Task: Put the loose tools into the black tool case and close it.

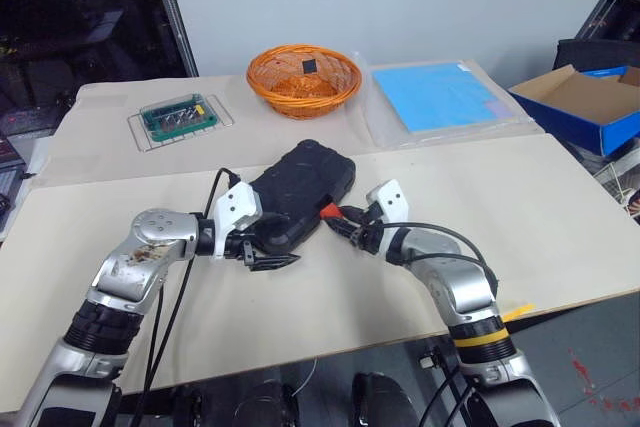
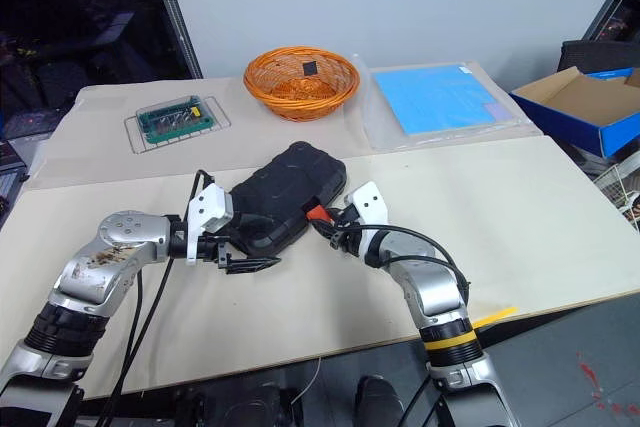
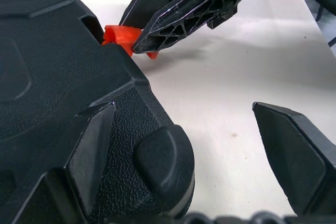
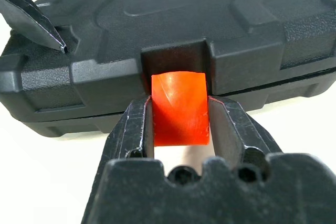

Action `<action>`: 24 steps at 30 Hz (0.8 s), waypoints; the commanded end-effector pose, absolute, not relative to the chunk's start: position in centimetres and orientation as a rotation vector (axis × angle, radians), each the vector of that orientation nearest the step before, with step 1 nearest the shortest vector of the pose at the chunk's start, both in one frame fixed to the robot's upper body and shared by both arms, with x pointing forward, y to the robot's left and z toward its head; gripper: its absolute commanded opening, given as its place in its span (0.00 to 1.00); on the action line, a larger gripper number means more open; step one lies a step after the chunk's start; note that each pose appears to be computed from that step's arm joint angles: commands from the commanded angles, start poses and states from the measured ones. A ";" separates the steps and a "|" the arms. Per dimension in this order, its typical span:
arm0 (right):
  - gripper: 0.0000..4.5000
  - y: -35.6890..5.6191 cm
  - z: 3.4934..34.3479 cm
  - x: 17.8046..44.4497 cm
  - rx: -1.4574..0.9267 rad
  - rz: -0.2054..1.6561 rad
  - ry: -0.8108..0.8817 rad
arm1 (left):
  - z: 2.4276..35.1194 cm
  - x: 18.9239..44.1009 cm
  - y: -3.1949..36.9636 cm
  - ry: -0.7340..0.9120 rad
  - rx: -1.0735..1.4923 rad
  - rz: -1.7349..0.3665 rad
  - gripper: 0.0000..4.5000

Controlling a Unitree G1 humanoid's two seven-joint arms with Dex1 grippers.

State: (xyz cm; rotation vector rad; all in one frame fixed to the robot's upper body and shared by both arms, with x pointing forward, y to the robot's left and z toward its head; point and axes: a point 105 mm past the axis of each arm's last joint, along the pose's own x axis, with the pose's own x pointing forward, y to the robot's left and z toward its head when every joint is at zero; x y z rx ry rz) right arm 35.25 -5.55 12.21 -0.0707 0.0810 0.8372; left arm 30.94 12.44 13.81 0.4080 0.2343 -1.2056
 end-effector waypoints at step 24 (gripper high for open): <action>0.62 -5.9 13.0 36.8 -0.242 0.841 0.100 | 10.6 30.5 13.6 0.390 0.399 -1.171 1.00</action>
